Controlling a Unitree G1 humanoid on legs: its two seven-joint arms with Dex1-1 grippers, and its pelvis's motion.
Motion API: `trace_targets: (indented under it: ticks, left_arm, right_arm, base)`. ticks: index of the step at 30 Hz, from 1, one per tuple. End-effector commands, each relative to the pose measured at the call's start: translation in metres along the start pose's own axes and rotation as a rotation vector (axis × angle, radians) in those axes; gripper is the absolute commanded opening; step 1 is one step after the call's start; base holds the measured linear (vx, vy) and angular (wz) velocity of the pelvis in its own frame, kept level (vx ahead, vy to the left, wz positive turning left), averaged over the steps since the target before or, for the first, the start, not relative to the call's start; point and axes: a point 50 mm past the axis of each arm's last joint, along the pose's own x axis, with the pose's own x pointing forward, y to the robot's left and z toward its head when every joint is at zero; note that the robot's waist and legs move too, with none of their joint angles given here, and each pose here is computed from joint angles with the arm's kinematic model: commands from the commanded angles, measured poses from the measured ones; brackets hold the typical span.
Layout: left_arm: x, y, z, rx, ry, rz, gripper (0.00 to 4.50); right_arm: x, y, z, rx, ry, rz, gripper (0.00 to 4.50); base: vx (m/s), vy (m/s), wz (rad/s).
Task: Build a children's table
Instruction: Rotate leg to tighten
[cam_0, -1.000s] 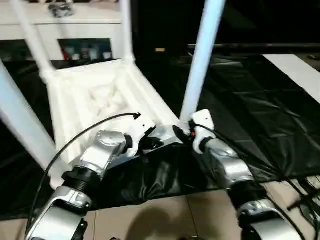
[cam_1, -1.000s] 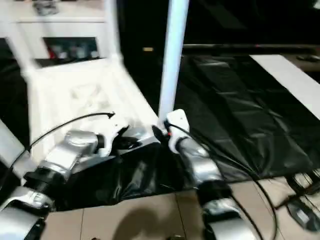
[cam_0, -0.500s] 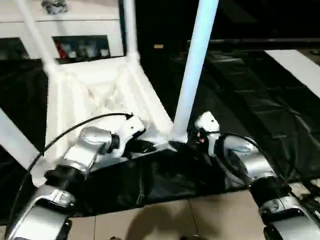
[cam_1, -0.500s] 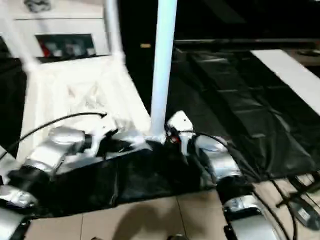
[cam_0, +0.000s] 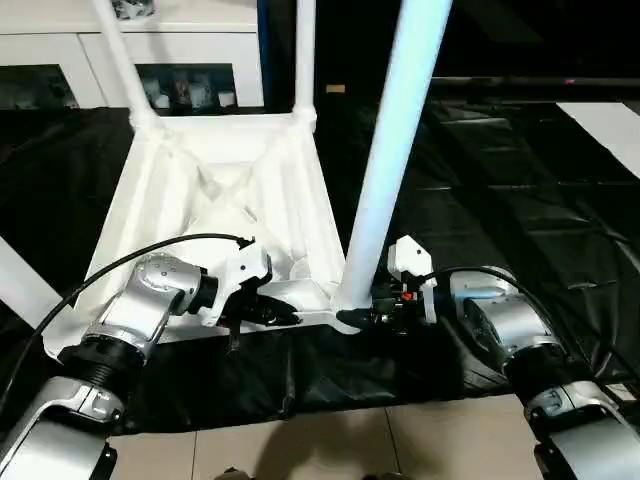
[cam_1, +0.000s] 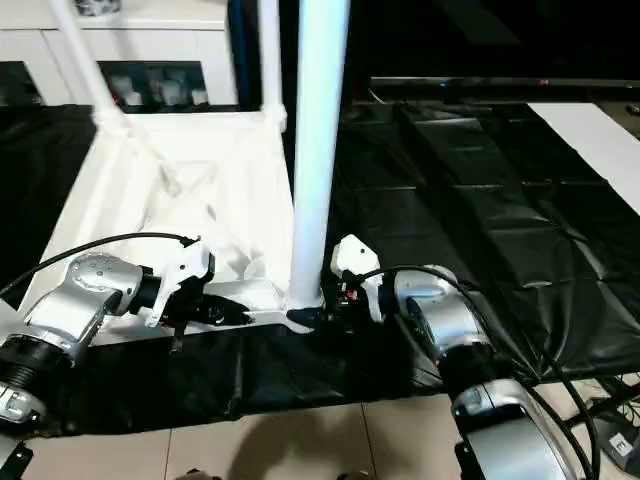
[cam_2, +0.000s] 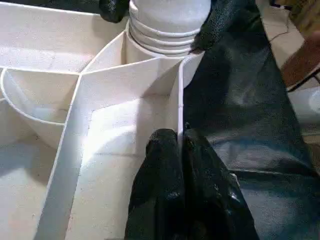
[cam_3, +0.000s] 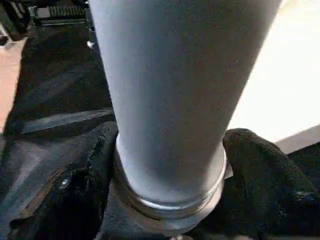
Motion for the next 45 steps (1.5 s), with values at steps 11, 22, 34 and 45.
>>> trace_targets:
  ticks: [11, 22, 34, 45]
  left_arm:
    - [0.01, 0.01, 0.002, -0.047, 0.005, 0.061, 0.0]
    - [0.08, 0.014, 0.033, -0.146, -0.075, 0.301, 0.0]
    - [0.057, 0.008, 0.019, -0.091, -0.05, 0.149, 0.0]
    - [0.029, -0.005, 0.007, 0.002, 0.011, -0.088, 0.0]
  right_arm:
    - [0.008, 0.0, -0.001, 0.061, -0.031, -0.028, 2.73]
    - [0.087, 0.011, 0.005, 0.234, -0.127, -0.537, 2.7]
    - [0.032, 0.005, 0.005, 0.055, -0.132, -0.254, 3.87]
    - [0.003, 0.004, -0.004, -0.005, -0.021, -0.031, 3.87]
  base:
    - [0.0, 0.0, 0.0]
    - [0.0, 0.0, 0.0]
    - [0.0, 0.0, 0.0]
    - [0.014, -0.01, 0.02]
